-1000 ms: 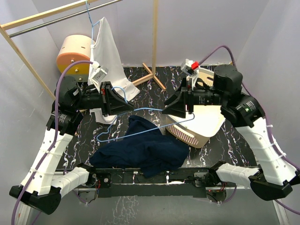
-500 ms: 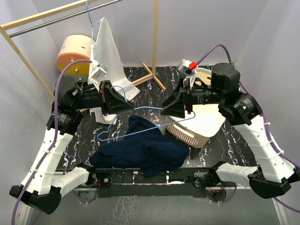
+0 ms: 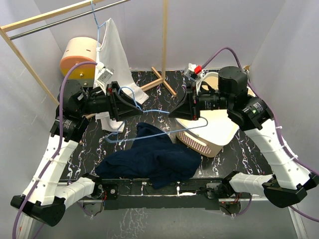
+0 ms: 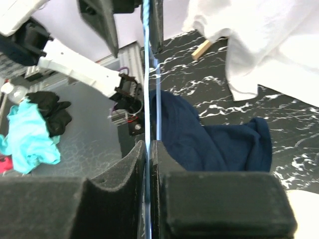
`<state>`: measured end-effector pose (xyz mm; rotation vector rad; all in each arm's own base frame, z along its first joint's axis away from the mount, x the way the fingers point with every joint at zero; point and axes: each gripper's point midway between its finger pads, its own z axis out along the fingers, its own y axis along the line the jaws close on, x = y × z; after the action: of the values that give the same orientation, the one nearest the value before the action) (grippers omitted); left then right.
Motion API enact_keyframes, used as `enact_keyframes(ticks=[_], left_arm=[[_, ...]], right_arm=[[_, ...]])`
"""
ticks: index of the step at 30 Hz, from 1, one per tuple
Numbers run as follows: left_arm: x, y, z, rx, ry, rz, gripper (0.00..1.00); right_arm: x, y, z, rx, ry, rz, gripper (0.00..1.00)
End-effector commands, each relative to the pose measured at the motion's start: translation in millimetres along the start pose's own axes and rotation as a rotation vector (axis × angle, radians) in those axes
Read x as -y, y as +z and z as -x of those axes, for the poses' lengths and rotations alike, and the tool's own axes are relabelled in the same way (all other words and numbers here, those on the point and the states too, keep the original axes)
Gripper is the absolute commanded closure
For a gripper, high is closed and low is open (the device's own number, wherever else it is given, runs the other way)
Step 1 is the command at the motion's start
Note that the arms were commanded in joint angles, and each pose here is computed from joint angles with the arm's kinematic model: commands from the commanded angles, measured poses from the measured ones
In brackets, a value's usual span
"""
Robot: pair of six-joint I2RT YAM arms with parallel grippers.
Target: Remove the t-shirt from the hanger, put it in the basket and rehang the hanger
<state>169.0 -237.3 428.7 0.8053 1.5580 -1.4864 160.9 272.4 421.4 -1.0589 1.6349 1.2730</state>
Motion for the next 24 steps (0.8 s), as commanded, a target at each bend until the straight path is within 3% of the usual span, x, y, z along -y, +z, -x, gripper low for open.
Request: enact_keyframes(ticks=[1, 3, 6, 12, 16, 24], left_arm=[[-3.3, -7.3, 20.7, 0.072, 0.060, 0.134, 0.45], [-12.1, -15.0, 22.3, 0.100, 0.069, 0.235, 0.32], [-23.2, -31.1, 30.2, 0.170, 0.107, 0.389, 0.25], [-31.7, -79.2, 37.3, 0.328, 0.166, 0.670, 0.25], [-15.7, -131.2, 35.1, 0.513, 0.199, 0.846, 0.26], [7.4, -243.1, -22.2, 0.891, 0.123, 1.152, 0.31]], right_arm=[[13.5, -14.3, 21.1, 0.092, -0.061, -0.166, 0.92], [18.3, -23.2, 25.3, 0.126, -0.064, -0.240, 0.92], [19.9, -34.0, 31.9, 0.171, -0.064, -0.306, 0.92], [34.9, -49.1, 58.2, 0.284, -0.053, -0.447, 0.92], [56.9, -50.8, 85.9, 0.394, -0.044, -0.537, 0.92], [130.7, -30.6, 148.8, 0.585, -0.088, -0.705, 0.92]])
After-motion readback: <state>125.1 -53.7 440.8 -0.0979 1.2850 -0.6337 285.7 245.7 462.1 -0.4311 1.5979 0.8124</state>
